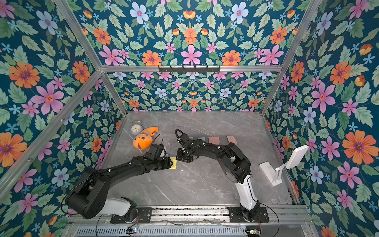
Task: Tear off pages from different memo pads
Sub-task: Adjust the memo pad at the center of the board, then move the memo pad to the center of the board.
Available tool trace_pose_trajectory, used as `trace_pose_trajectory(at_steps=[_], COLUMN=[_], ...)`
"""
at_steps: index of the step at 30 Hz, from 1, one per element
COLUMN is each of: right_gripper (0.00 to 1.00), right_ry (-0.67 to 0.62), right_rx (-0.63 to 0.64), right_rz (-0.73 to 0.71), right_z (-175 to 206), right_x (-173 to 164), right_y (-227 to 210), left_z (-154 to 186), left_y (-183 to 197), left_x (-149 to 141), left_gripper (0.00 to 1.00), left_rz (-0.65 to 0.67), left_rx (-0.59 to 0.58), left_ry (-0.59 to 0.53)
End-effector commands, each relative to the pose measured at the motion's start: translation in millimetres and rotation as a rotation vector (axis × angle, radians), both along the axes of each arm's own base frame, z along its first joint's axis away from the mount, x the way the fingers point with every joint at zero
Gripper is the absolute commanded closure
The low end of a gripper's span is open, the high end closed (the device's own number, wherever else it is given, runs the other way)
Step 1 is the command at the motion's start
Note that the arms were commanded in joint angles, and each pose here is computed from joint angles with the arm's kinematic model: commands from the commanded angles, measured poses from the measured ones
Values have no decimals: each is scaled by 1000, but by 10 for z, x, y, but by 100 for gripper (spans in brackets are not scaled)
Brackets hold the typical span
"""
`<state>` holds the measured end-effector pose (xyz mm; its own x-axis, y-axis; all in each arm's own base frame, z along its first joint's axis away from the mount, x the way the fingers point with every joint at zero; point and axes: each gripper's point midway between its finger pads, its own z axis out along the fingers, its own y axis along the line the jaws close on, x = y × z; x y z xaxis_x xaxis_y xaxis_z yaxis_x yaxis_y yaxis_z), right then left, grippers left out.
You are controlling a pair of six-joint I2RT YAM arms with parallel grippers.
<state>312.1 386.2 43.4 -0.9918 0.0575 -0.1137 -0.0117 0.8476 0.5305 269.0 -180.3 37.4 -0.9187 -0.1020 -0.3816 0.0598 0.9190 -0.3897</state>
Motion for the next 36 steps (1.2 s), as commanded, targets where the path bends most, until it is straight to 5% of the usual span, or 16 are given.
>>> trace_pose_trajectory(at_steps=[1,9,24,31,36], right_gripper=[52,56,90,100,100], right_ry=[-10,3,-33,-29,66], right_rx=[-5,10,100,71,43], right_rz=[14,105,160,34,-230], right_z=[7,-48,95,74,-115], right_x=[27,95,74,52,-122], right_y=[36,244,397,142,-484], left_z=[8,-165,-286,88,259], left_y=[60,104,29,-122,-228], left_x=[-15,-117,-182,-60,10], left_gripper=[52,54,60,58,57], left_rz=[26,32,24,2,-15], left_rx=[18,27,-25,-105,-150], left_ry=[8,46,75,13,-28])
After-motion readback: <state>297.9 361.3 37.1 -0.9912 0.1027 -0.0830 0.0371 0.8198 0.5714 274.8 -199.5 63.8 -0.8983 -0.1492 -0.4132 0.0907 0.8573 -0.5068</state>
